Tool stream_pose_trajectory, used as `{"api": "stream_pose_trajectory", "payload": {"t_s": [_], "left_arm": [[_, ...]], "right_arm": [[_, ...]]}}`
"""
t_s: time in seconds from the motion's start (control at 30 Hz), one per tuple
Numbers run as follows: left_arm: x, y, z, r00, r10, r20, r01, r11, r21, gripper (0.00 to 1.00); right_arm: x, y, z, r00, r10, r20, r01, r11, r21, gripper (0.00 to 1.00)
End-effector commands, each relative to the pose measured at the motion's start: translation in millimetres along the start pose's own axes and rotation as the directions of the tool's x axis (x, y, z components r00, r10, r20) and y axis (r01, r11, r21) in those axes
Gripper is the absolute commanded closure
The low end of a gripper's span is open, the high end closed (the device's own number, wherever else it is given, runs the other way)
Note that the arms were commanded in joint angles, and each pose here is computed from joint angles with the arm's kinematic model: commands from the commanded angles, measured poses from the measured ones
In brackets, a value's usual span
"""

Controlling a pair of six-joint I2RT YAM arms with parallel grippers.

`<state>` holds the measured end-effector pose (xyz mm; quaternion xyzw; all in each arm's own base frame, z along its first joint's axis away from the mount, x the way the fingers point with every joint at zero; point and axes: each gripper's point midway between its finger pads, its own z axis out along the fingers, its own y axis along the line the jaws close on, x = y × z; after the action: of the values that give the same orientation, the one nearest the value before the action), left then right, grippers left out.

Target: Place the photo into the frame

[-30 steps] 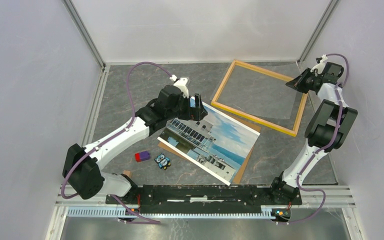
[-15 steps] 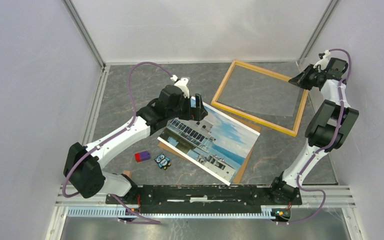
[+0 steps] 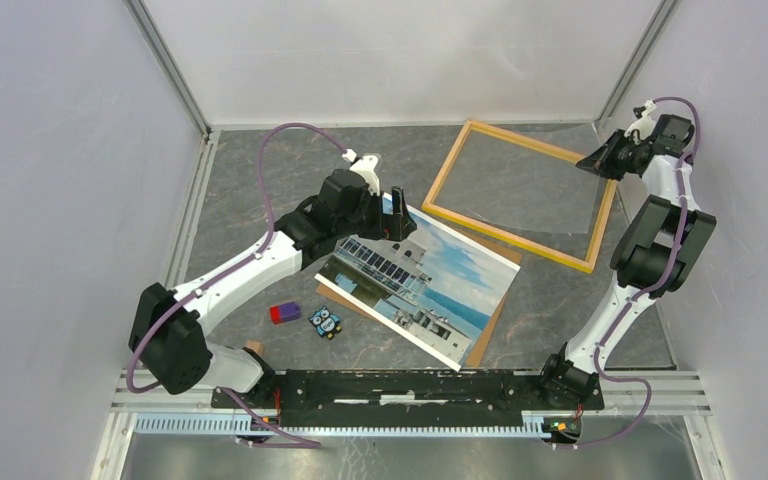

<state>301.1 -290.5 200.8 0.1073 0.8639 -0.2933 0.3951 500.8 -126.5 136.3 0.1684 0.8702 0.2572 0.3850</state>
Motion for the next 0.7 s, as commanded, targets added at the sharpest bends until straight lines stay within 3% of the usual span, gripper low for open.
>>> {"api": "stream_pose_trajectory", "payload": {"t_s": [0.0, 0.67], "left_arm": [[-14, -10, 0, 0.999, 0.035, 0.03, -0.036, 0.999, 0.031, 0.0], [-15, -9, 1, 0.998, 0.044, 0.035, -0.045, 0.999, 0.022, 0.0]], "right_arm": [[-15, -2, -3, 0.999, -0.047, 0.016, 0.047, 0.999, -0.007, 1.0], [-17, -12, 3, 0.998, -0.069, 0.002, 0.069, 0.998, -0.009, 1.0]]}}
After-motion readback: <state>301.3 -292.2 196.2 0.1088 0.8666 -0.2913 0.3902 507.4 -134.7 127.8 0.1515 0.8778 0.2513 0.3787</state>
